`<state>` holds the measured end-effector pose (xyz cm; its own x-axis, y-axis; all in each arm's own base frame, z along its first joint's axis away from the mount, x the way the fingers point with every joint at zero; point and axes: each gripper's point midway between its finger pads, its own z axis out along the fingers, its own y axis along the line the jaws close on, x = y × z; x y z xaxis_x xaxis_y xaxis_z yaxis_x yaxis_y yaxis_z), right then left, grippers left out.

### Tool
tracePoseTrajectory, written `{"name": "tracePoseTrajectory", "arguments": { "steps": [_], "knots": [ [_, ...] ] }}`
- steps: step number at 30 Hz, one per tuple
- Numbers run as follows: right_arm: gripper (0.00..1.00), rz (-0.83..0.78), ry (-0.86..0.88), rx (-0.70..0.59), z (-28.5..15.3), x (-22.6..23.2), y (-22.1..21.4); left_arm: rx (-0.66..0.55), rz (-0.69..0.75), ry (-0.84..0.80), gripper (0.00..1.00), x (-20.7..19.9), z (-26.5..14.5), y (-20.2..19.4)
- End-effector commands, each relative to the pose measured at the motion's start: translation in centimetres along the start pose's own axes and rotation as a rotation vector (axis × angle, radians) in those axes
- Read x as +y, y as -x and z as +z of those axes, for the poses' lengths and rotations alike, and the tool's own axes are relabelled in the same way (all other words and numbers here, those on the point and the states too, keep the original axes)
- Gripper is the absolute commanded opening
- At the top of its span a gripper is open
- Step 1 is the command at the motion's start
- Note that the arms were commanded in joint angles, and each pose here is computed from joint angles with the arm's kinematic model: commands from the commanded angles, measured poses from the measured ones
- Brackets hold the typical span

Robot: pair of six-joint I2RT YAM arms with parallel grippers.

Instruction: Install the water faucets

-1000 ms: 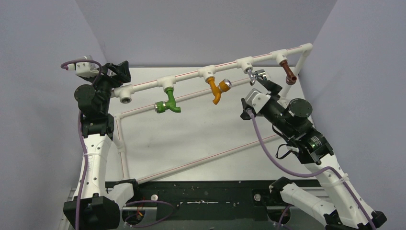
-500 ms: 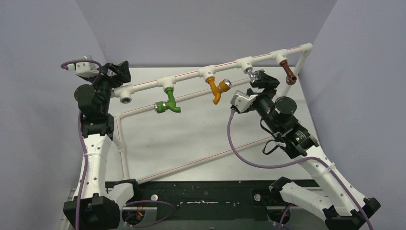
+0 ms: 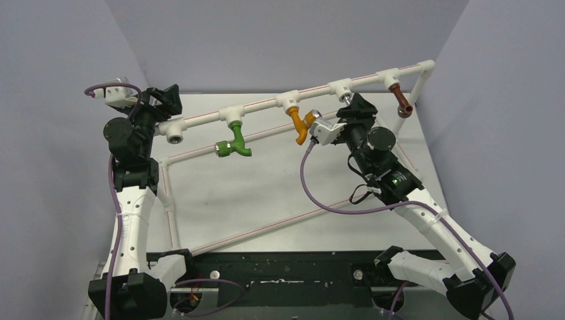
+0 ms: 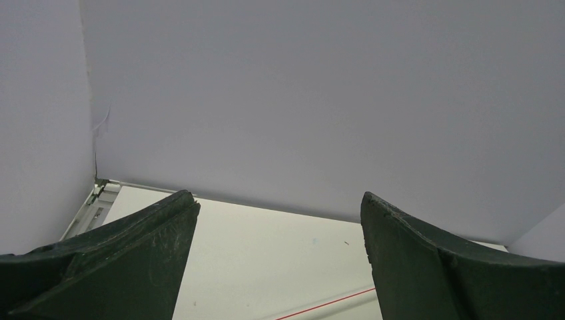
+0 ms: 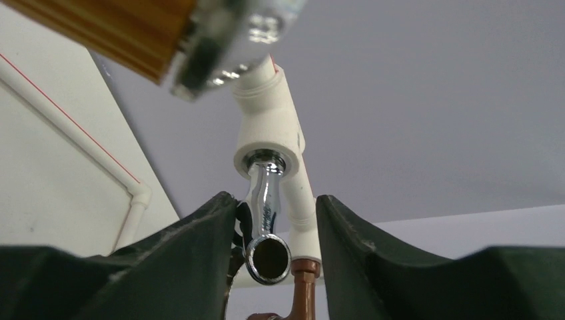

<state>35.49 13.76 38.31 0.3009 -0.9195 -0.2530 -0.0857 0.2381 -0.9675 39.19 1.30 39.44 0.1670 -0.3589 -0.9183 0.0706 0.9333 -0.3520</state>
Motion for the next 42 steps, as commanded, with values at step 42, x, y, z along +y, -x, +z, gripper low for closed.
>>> {"name": "tracePoseTrajectory", "arguments": {
  "steps": [42],
  "knots": [
    [0.00,2.583,-0.184,-0.408,-2.3,-6.2,2.4,0.423,-0.085,0.157,0.90,5.1,-2.5,-13.5]
  ]
}}
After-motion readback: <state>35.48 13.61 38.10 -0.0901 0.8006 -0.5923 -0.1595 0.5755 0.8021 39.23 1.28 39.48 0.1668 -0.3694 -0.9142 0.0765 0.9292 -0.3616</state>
